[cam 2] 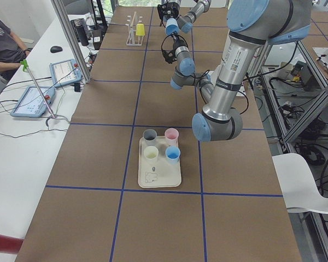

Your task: Transfer IKEA cup to right arm and place on rack

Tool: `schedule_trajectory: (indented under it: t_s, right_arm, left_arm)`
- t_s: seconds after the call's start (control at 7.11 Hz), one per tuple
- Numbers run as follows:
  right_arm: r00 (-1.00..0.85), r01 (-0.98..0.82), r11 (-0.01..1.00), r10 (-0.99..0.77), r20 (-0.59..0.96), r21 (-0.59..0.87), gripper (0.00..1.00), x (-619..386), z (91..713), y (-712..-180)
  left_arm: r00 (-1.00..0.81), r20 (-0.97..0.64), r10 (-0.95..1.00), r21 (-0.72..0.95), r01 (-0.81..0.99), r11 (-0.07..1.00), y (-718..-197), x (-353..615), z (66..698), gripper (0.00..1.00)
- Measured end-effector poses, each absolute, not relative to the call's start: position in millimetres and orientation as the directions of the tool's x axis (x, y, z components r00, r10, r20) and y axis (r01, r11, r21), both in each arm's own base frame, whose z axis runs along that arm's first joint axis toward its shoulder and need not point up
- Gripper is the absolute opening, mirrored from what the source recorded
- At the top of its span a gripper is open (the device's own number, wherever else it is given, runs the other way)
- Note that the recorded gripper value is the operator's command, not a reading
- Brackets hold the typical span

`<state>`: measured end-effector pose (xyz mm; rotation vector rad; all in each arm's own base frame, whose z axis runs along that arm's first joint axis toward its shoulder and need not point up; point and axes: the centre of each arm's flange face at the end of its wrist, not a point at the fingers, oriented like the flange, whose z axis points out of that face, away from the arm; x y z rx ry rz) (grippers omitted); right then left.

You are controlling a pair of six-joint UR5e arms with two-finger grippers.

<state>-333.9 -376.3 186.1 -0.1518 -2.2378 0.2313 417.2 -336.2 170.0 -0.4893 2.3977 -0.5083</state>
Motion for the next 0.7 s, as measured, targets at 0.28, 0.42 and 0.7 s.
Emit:
schedule_trajectory:
  t_s: [0.28,0.42,0.7]
  right_arm:
    - [-0.627,0.032,0.975,0.190,0.755,-0.219,0.51,-334.6,184.7,-375.2]
    - [-0.628,0.032,0.975,0.191,0.754,-0.220,0.35,-335.3,184.5,-374.7]
    - [-0.628,0.034,0.975,0.192,0.754,-0.221,0.13,-336.3,184.6,-373.9]
  left_arm:
    - [-0.731,-0.504,-0.460,-0.469,-0.216,0.856,-336.2,418.1,170.1,0.04]
    - [-0.731,-0.504,-0.460,-0.469,-0.216,0.857,-336.2,418.4,170.5,0.37]
    - [-0.732,-0.505,-0.457,-0.467,-0.214,0.858,-336.1,418.3,170.7,0.80]
